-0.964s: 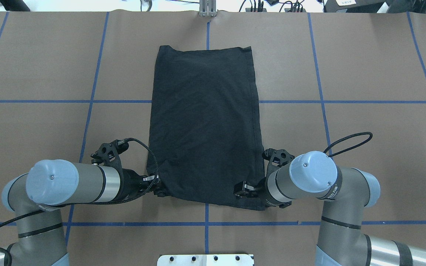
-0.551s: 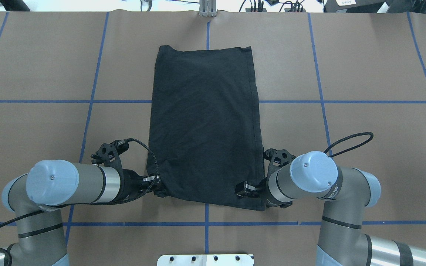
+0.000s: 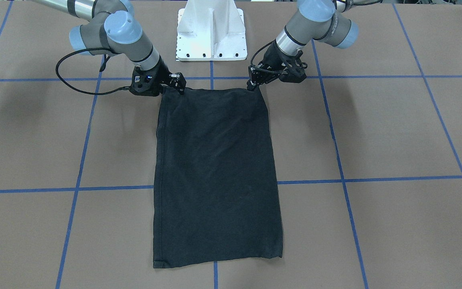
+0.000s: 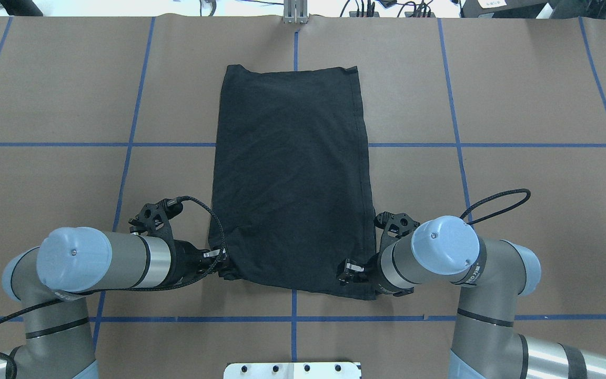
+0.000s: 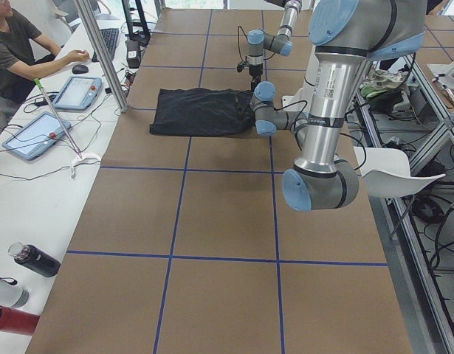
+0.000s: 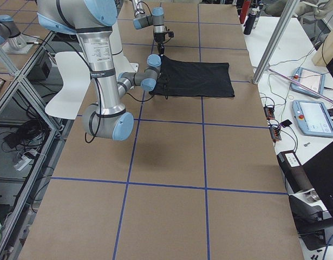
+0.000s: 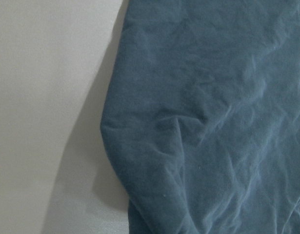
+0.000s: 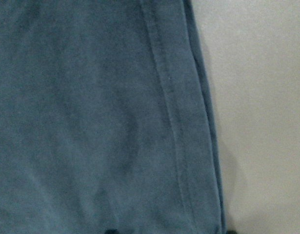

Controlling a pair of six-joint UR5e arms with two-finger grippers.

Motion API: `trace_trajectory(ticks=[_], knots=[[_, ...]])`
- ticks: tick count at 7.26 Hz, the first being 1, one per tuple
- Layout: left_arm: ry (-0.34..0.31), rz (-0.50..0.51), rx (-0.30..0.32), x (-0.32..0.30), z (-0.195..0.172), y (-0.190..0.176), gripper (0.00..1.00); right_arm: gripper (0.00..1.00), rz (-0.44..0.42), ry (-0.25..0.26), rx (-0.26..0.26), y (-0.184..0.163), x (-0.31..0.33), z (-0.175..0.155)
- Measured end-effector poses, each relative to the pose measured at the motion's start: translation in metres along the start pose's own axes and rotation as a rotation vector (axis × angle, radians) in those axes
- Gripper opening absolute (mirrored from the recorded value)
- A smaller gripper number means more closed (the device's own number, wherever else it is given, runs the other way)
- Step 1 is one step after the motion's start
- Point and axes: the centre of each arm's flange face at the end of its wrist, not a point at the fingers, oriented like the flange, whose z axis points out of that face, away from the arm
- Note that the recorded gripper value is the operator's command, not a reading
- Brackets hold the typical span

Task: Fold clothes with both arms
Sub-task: 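Hold the near corners firmly with both grippers, pinching the hem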

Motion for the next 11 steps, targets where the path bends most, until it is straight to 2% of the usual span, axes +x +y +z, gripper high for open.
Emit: trace_trajectory(ticks=[4, 11], knots=[[0.000, 0.000, 0.000, 0.000, 0.000, 0.000, 0.00, 0.02, -0.001, -0.008, 0.000, 0.002, -0.003, -0.002], [0.025, 0.002, -0.001, 0.006, -0.015, 0.001, 0.00, 0.00, -0.011, -0.020, -0.019, 0.004, 0.005, -0.012]])
